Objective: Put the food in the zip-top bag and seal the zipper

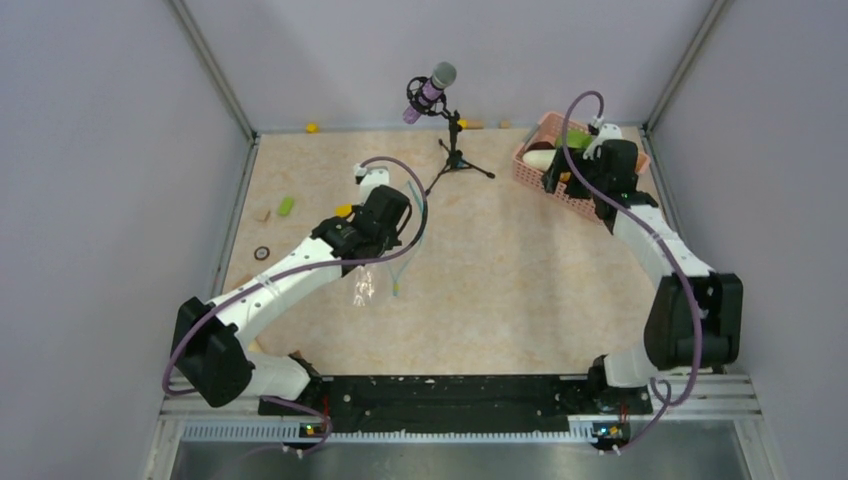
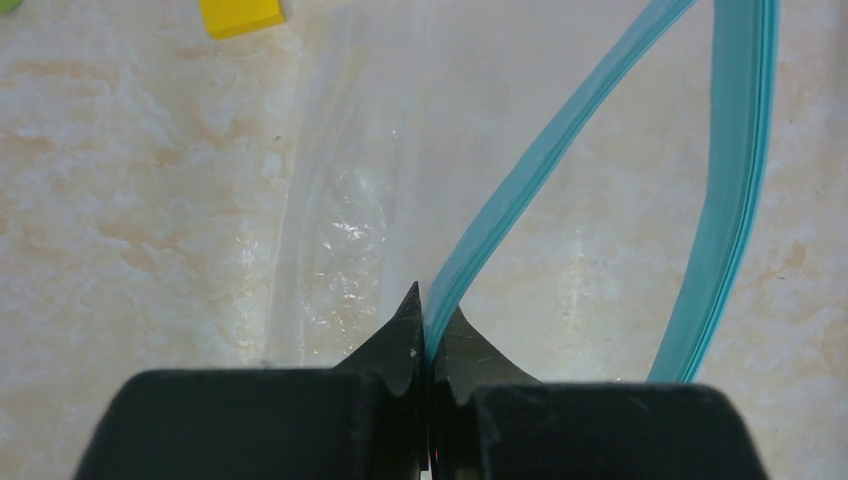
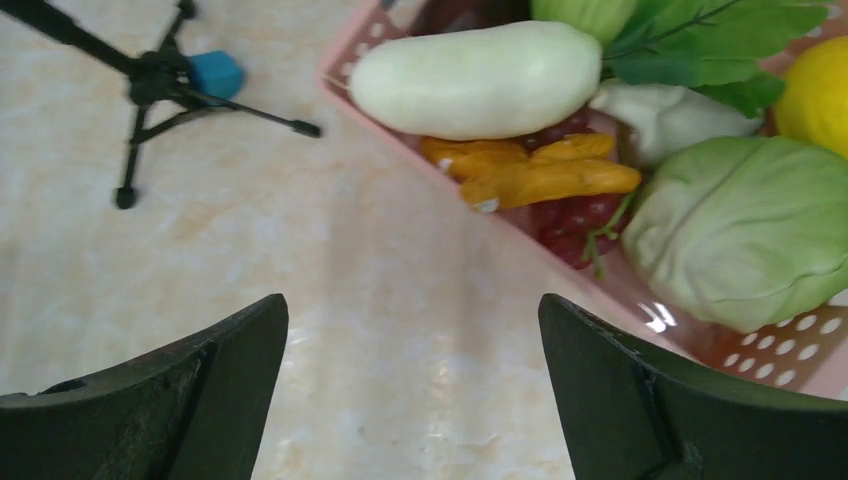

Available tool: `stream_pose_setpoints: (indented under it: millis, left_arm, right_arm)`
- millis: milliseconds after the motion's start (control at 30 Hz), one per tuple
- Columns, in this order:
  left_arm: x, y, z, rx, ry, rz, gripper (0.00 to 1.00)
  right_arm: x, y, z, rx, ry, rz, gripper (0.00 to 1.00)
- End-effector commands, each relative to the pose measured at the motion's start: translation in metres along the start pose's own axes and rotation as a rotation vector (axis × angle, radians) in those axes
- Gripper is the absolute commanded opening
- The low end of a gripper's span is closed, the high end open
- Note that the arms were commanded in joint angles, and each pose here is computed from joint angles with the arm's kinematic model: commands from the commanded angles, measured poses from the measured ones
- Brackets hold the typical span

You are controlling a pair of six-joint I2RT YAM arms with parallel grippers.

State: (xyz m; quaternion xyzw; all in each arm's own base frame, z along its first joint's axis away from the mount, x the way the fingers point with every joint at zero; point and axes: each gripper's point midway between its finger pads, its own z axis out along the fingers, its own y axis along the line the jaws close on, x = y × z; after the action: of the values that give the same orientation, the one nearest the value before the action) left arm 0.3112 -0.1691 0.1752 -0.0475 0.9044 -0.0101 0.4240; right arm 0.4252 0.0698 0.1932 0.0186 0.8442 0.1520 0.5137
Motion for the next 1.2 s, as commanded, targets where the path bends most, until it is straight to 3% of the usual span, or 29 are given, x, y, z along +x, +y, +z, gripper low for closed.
stream_pose_setpoints:
  millis: [0, 233, 367, 633, 933, 1100, 1167]
  left_arm:
    - [0.003, -0.016, -0.004, 0.11, 0.002, -0.015, 0.0]
    - [0.015, -0.014, -0.001, 0.125, 0.017, -0.001, 0.0]
    - [0.019, -0.017, 0.0, 0.148, 0.028, 0.01, 0.0]
    - [0.029, -0.016, 0.0, 0.162, 0.047, 0.016, 0.0]
    - [0.028, -0.016, -0.005, 0.191, 0.026, 0.005, 0.0]
    - [0.027, -0.017, -0.005, 0.196, 0.02, -0.002, 0.0]
    - [0.027, -0.017, -0.005, 0.198, 0.021, 0.002, 0.0]
  right_arm:
    - [-0.016, -0.046, 0.03, 0.123, 0.075, -0.121, 0.95]
    - [0.01, -0.08, 0.054, 0.2, 0.189, -0.224, 0.95]
    - [0.026, -0.106, 0.052, 0.261, 0.235, -0.205, 0.96]
    - [0.059, -0.107, 0.052, 0.229, 0.304, -0.162, 0.94]
    - [0.087, -0.069, 0.031, 0.084, 0.362, 0.009, 0.81]
    - [0.102, -0.044, 0.005, 0.072, 0.364, 0.1, 0.8]
    - [0.117, -0.014, -0.004, 0.029, 0.38, 0.118, 0.8]
